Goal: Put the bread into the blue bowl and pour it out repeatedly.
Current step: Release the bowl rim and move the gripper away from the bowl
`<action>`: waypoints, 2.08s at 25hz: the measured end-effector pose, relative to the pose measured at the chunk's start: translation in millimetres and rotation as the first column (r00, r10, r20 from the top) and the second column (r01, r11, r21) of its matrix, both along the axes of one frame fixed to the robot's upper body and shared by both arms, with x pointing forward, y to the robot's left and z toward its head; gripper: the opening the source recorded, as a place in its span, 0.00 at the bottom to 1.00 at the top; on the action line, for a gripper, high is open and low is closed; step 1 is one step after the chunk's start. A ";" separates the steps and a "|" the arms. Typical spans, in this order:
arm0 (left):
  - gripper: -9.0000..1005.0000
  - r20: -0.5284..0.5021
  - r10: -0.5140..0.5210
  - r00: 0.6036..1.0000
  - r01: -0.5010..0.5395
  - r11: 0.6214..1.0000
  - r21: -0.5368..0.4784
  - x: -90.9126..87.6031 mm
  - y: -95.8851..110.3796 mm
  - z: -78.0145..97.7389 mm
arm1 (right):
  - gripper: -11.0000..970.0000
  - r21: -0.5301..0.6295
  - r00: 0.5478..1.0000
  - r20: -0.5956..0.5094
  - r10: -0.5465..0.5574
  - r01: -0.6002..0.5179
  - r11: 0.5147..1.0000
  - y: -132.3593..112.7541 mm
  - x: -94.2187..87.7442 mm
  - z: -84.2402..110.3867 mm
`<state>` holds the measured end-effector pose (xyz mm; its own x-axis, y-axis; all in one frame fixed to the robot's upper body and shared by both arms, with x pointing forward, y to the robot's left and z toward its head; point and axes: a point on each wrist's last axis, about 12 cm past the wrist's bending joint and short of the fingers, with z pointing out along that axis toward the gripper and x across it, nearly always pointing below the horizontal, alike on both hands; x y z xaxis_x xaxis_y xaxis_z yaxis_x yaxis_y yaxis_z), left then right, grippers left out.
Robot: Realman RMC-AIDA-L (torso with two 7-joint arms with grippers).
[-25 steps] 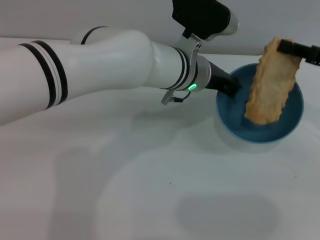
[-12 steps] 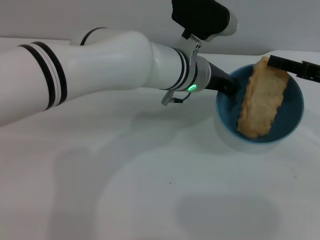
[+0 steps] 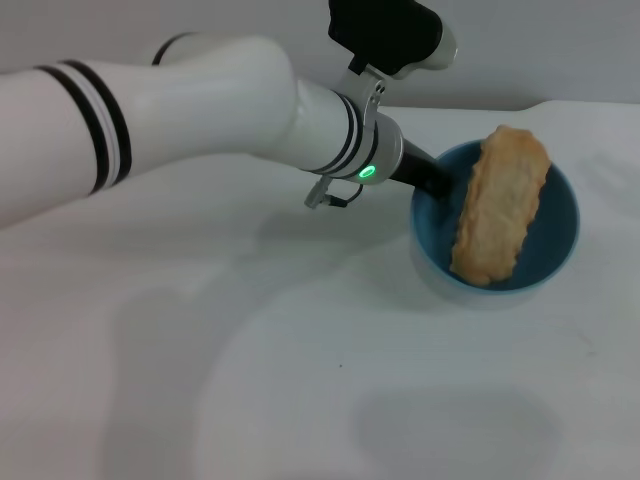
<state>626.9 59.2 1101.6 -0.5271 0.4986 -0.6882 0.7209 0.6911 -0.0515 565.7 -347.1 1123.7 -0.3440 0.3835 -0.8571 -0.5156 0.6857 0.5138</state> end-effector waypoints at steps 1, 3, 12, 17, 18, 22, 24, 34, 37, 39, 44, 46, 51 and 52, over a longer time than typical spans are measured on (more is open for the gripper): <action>0.01 -0.023 0.000 1.000 0.001 1.000 0.011 0.9 1.1 0.6 | 0.48 0.007 1.000 0.005 -0.023 0.023 1.000 -7.2 -2.5 0.5; 0.01 -0.049 -0.010 0.999 0.011 0.999 0.033 1.0 0.3 0.9 | 0.48 0.018 0.998 0.006 -0.064 0.064 0.998 -18.6 -7.2 -0.6; 0.01 -0.107 -0.016 0.994 0.024 0.997 0.076 -11.3 -3.1 -11.5 | 0.50 0.008 0.993 0.001 -0.117 0.117 0.993 -26.7 -20.3 -13.6; 0.01 -0.120 0.011 0.993 -0.002 0.997 0.076 -14.9 3.2 -19.9 | 0.51 0.005 0.992 -0.022 -0.123 0.123 0.992 -22.7 -19.7 -20.3; 0.01 -0.122 0.017 0.992 -0.008 0.997 0.074 -15.3 4.4 -21.0 | 0.52 0.003 0.992 -0.025 -0.125 0.125 0.992 -22.6 -19.5 -21.1; 0.01 -0.123 0.027 0.992 -0.018 0.997 0.070 -16.0 7.1 -23.5 | 0.53 0.002 0.990 -0.035 -0.137 0.137 0.991 -21.9 -18.3 -23.4; 0.01 -0.122 0.026 0.992 -0.017 0.997 0.070 -15.9 7.0 -23.5 | 0.53 0.003 0.990 -0.035 -0.138 0.138 0.990 -21.2 -17.7 -23.4; 0.01 -0.129 0.035 0.991 -0.025 0.997 0.077 -15.9 10.0 -25.8 | 0.55 -0.015 0.987 -0.024 -0.156 0.156 0.988 -22.7 -17.9 -24.7; 0.02 -0.133 0.044 0.990 -0.035 0.997 0.069 -15.8 10.8 -26.2 | 0.56 -0.017 0.987 -0.025 -0.156 0.156 0.988 -22.5 -17.8 -25.1; 0.02 -0.135 0.048 0.990 -0.040 0.997 0.062 -15.8 10.6 -26.2 | 0.56 -0.020 0.987 -0.027 -0.160 0.160 0.987 -22.8 -17.5 -25.6; 0.12 -0.140 0.062 0.988 -0.057 0.997 0.044 -15.6 11.6 -26.5 | 0.57 -0.033 0.986 -0.033 -0.165 0.164 0.986 -21.8 -17.2 -28.9; 0.18 -0.148 0.072 0.986 -0.068 0.997 0.031 -14.8 11.7 -24.6 | 0.58 -0.044 0.986 -0.026 -0.163 0.162 0.986 -21.3 -17.4 -30.0; 0.36 -0.147 0.090 0.985 -0.093 0.996 -0.011 -11.3 13.8 -18.1 | 0.59 -0.067 0.988 -0.036 -0.153 0.151 0.986 -23.0 -17.4 -31.7; 0.40 -0.140 0.092 0.986 -0.095 0.995 -0.020 -10.7 14.2 -16.7 | 0.59 -0.084 0.989 -0.044 -0.143 0.139 0.987 -23.0 -17.1 -32.6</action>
